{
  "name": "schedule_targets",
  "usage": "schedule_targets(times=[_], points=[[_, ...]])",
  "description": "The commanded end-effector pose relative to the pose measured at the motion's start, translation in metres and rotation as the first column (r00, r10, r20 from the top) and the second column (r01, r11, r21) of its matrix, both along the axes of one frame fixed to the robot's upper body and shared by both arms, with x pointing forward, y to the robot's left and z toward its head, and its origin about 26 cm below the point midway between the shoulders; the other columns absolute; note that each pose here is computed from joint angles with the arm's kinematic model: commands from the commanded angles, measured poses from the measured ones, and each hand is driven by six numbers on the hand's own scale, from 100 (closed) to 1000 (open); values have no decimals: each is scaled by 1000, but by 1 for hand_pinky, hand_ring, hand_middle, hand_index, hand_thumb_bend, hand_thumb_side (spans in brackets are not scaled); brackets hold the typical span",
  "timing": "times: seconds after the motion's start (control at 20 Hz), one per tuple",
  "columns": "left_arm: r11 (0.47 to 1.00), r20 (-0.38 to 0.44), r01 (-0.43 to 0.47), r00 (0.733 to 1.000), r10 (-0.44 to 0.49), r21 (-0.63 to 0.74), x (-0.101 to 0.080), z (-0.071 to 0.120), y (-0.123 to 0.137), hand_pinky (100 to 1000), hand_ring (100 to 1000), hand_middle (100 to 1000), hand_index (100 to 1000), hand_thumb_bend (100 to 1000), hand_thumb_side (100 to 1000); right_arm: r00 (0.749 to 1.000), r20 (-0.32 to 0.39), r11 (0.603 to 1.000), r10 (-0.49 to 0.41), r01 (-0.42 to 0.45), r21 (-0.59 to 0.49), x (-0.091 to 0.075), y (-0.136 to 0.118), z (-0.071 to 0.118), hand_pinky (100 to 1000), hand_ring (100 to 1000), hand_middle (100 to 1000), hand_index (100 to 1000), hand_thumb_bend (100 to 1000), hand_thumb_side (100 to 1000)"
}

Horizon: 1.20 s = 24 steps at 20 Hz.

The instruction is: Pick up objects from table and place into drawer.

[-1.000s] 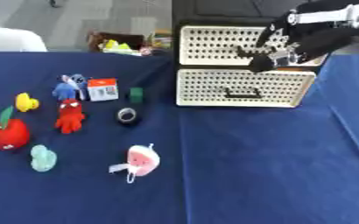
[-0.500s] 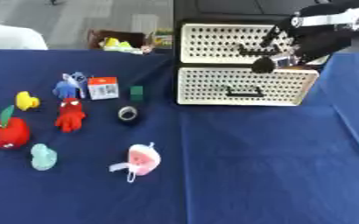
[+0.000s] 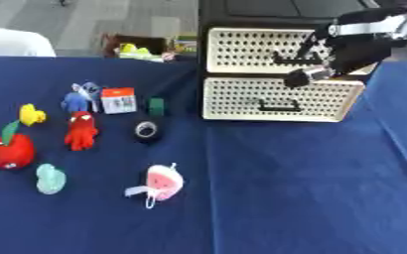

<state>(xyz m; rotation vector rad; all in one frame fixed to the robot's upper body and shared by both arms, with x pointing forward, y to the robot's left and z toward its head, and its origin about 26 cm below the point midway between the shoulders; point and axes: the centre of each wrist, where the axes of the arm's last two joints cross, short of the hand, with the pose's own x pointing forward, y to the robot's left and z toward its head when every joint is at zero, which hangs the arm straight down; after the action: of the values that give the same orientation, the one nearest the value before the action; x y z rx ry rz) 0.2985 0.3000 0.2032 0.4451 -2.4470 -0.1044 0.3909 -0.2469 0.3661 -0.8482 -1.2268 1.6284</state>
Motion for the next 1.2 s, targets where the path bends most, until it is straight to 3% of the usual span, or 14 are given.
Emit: schedule_targets(times=[0.05, 0.3, 1.2], points=[[1000, 32, 3, 999, -4, 18, -2, 10, 0, 549, 590, 644, 885, 100, 986, 999, 33, 1000, -22, 22, -9, -2, -3, 13, 100, 100, 100, 861, 721, 878], [1000, 33, 5, 999, -5, 19, -2, 10, 0, 549, 589, 643, 884, 100, 986, 999, 37, 999, -31, 31, -15, 2, -4, 15, 100, 100, 100, 857, 715, 883], [1000, 35, 9, 999, -9, 18, -2, 10, 0, 549, 588, 642, 884, 100, 987, 997, -52, 997, -49, 46, -69, 28, -6, -11, 100, 100, 100, 847, 711, 872]])
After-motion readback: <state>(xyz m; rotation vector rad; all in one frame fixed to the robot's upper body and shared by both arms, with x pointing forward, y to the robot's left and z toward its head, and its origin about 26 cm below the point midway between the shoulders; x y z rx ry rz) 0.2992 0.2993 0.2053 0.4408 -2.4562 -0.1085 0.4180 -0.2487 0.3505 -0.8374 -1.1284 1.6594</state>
